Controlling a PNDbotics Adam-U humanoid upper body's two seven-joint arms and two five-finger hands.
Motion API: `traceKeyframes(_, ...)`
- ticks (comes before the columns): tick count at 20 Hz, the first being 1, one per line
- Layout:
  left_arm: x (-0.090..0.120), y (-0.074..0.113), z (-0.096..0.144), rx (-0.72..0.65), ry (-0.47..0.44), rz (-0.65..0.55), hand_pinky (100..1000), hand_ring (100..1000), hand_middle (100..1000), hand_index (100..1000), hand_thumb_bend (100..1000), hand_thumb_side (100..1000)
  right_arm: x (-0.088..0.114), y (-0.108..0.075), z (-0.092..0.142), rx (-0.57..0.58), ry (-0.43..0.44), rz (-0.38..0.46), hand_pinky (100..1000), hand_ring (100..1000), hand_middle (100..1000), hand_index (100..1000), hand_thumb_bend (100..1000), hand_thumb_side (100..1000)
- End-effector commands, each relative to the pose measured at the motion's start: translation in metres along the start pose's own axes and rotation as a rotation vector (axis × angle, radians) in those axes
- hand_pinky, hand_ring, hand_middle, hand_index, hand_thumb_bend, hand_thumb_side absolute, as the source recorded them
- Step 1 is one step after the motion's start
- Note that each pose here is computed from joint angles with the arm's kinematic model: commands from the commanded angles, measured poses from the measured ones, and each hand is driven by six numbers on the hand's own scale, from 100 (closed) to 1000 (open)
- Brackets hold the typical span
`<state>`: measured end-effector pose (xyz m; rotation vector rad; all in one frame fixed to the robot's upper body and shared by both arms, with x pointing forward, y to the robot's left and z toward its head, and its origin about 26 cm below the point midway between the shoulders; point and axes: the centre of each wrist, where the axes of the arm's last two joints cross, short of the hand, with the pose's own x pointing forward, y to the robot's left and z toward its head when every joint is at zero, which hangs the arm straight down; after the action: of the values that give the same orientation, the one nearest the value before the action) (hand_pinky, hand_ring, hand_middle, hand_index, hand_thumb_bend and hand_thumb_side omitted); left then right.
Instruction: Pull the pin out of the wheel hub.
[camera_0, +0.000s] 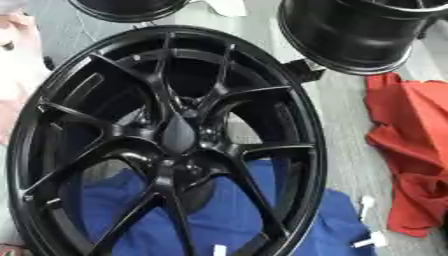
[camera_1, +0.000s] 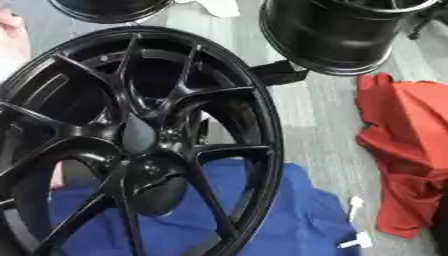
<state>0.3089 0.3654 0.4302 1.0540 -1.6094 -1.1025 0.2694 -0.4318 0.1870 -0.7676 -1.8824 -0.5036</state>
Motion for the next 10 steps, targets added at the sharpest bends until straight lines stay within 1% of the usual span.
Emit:
traceKeyframes(1, 0.0125, 0.0175, 0.0093, 0.159, -0.041, 0.031, 680, 575, 510, 651, 100, 316, 0.0119, -0.0036, -0.005, -0.005, -0.04, -0.004, 485, 455, 553, 667, 100, 470)
traceKeyframes(2, 0.0147, 0.0163, 0.0093, 0.188, -0.043, 0.044, 673, 564, 498, 641, 100, 301, 0.0121, -0.0032, -0.005, -0.003, -0.04, -0.005, 485, 455, 554, 667, 100, 471)
traceKeyframes(4, 0.0168, 0.0137, 0.0087, 0.223, -0.028, 0.063, 670, 562, 495, 642, 100, 299, 0.0118, -0.0031, -0.0046, -0.002, -0.038, -0.006, 485, 455, 554, 667, 100, 472)
traceKeyframes(5, 0.0177, 0.0131, 0.0087, 0.238, -0.02, 0.071, 668, 557, 490, 641, 100, 281, 0.0116, -0.0034, -0.0045, -0.004, -0.038, -0.007, 485, 455, 554, 667, 100, 472)
traceKeyframes(6, 0.018, 0.0125, 0.0087, 0.249, -0.011, 0.078, 679, 584, 517, 670, 100, 276, 0.0113, -0.0038, -0.0044, -0.006, -0.036, -0.007, 485, 455, 554, 667, 100, 471)
traceKeyframes(7, 0.0181, 0.0115, 0.0087, 0.25, -0.003, 0.084, 768, 723, 681, 784, 100, 214, 0.0111, -0.0041, -0.0042, -0.007, -0.036, -0.007, 485, 455, 554, 667, 100, 472)
traceKeyframes(8, 0.0186, 0.0108, 0.0092, 0.247, -0.001, 0.078, 859, 819, 779, 816, 100, 104, 0.011, -0.0043, -0.0041, -0.008, -0.036, -0.007, 485, 455, 554, 667, 100, 472)
traceKeyframes(9, 0.0183, 0.0104, 0.0096, 0.246, 0.008, 0.063, 943, 918, 858, 841, 293, 100, 0.0109, -0.0044, -0.004, -0.009, -0.035, -0.007, 485, 454, 554, 667, 100, 472)
traceKeyframes(10, 0.0169, 0.0107, 0.0099, 0.252, 0.031, 0.037, 981, 951, 878, 842, 455, 100, 0.0108, -0.0043, -0.0038, -0.008, -0.034, -0.008, 485, 454, 553, 667, 100, 472)
